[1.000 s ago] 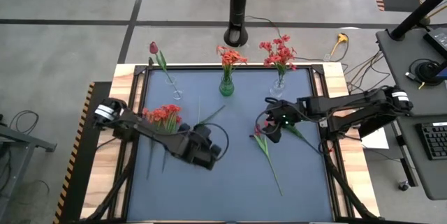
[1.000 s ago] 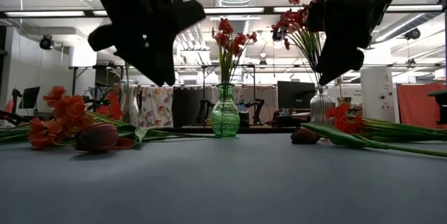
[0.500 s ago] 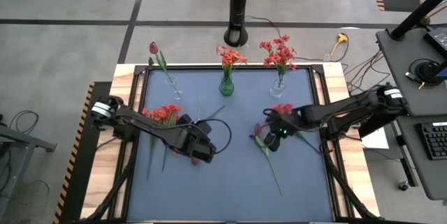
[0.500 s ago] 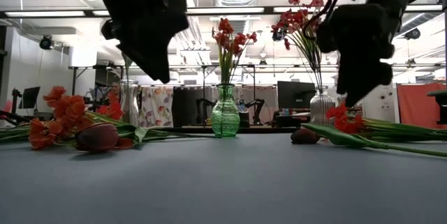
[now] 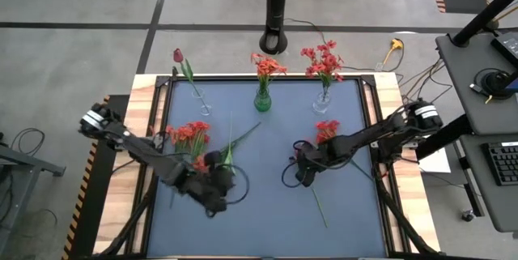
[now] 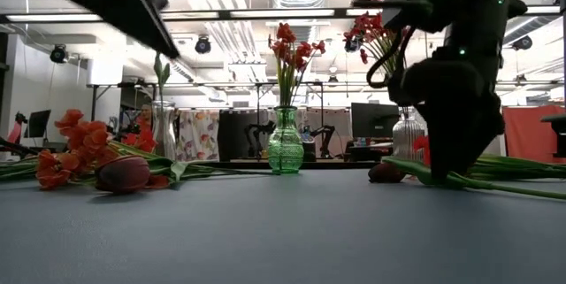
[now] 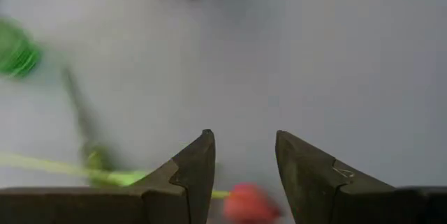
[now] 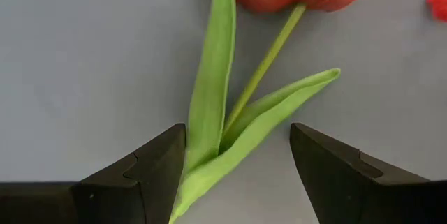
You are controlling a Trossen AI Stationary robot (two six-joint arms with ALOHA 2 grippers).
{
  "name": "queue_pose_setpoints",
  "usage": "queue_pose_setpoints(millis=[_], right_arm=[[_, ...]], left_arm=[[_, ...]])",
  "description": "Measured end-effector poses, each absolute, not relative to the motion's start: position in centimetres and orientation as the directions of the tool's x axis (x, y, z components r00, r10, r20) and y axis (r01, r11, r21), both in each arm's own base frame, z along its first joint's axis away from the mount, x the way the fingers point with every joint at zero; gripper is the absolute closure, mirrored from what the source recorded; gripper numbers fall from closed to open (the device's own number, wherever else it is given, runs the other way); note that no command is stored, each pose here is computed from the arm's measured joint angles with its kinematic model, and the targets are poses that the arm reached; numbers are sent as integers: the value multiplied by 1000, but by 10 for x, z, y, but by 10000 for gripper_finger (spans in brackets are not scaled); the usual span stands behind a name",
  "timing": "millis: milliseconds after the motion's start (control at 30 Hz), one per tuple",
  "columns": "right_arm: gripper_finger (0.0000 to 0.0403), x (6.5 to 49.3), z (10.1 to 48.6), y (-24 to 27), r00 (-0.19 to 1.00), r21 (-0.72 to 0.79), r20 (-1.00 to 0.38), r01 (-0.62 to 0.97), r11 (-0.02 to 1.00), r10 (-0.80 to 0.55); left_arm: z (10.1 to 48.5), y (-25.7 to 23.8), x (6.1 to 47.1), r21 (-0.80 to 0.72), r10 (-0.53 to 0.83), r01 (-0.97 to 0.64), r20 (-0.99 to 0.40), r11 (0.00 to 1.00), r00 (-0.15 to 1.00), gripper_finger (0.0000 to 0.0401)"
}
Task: Sort flowers into vase by color
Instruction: Put the right red tulip into the left transparent vase
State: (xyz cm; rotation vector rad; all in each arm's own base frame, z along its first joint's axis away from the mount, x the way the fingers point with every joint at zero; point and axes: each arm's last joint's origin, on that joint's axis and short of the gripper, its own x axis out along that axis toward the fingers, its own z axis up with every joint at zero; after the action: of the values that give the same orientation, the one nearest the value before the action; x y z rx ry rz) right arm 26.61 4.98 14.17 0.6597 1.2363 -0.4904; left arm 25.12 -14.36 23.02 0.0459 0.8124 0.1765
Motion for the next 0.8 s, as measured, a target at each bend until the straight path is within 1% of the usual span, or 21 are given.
queue_pose_setpoints(millis=[67,133,267,367,467,667,800], right_arm=[[154,271,139,51,258,173,-966,673,719,-10],[155,274,139,52,251,158,-968,674,721,-22],[176,281,140,53,250,151,-968,675,722,-32],[209,285,142,54,247,145,-968,669,729,-35],[251,287,142,54,252,146,-967,655,741,-33],[339,285,144,53,237,126,-971,625,770,-34],[381,284,152,52,260,139,-965,598,789,-27]], left_arm=[[238,-147,239,83,157,-137,-666,987,730,274],[244,-149,227,76,170,-156,-607,985,776,278],[257,-146,206,73,264,-263,-484,962,834,282],[263,-144,193,68,329,-330,-406,941,853,282],[270,-141,184,44,362,-371,-352,928,863,282],[283,-132,176,-6,382,-404,-307,915,871,282],[289,-126,171,-7,414,-432,-280,902,866,282]])
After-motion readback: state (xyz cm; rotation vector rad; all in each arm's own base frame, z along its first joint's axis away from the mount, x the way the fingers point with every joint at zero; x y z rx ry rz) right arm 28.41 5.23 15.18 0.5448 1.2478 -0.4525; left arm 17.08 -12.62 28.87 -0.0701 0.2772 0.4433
